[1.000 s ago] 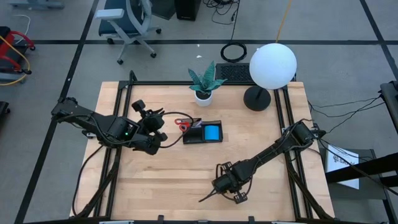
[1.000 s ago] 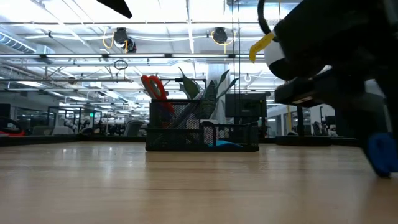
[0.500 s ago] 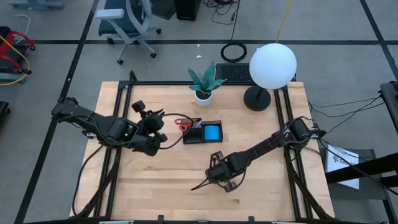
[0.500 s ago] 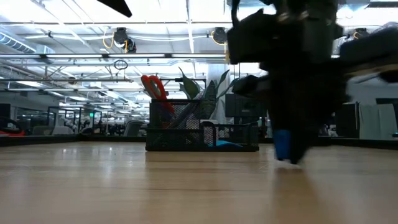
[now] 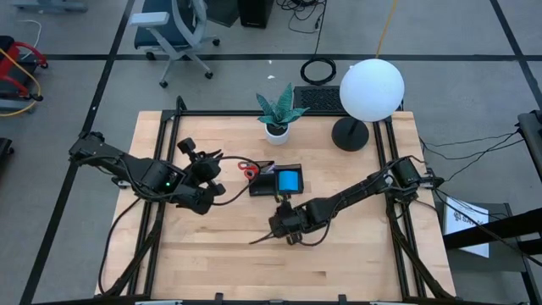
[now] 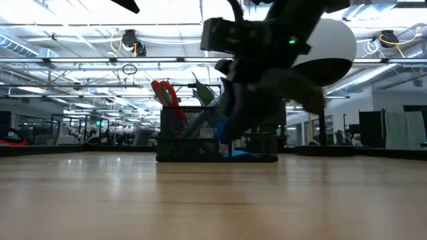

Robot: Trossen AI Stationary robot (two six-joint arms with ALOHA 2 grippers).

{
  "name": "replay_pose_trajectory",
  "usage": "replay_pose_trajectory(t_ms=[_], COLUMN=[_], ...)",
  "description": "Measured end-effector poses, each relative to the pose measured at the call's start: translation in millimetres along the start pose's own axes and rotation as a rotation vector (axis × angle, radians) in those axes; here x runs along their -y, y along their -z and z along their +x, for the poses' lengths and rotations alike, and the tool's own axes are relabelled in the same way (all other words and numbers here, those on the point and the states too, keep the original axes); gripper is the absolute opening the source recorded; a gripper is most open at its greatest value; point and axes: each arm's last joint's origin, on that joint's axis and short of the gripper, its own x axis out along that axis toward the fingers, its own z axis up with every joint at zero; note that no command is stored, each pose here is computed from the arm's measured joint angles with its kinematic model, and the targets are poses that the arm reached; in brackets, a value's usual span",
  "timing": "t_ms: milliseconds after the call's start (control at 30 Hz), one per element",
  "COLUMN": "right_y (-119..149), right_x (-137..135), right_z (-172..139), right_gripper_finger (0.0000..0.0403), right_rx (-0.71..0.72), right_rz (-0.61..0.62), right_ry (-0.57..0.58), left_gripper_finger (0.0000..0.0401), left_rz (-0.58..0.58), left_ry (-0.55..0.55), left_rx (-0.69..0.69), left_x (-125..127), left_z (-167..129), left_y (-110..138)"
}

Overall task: Pick and place office supplies into organizer
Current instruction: Put the blue eraser into the bottom left section of the desk organizer

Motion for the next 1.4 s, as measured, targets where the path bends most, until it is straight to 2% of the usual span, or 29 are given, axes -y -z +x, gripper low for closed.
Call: replay_pose_trajectory(t_ms=[200,400,833,1000,1167,1400], right_y=[-3.8,-8.6,2.2,2.7,2.6,2.4], right_x=[23.5,49.1,86.9,88.2,87.9,86.8], right_z=[6.0,12.1,23.3,23.7,23.6,23.3], right_gripper_finger=[0.0042,0.0042,0.0042,0.0045,0.0072,0.0073], right_rx=[0.029,0.089,0.058,0.058,0.062,0.06], right_rz=[0.008,0.029,0.136,0.149,0.175,0.161], right_ry=[0.179,0.257,0.301,0.302,0.3,0.299], left_gripper_finger=[0.0051,0.0051,0.0051,0.0051,0.0051,0.0051], left_rz=[0.0,0.007,0.01,0.019,0.019,0.019], left_ry=[0.015,0.016,0.016,0.016,0.016,0.017], left_rx=[0.008,0.009,0.008,0.008,0.008,0.008], left_x=[0.2,0.4,0.4,0.4,0.4,0.4], left_z=[-3.3,-3.6,-3.6,-3.6,-3.6,-3.6], left_y=[0.4,0.5,0.5,0.5,0.5,0.5])
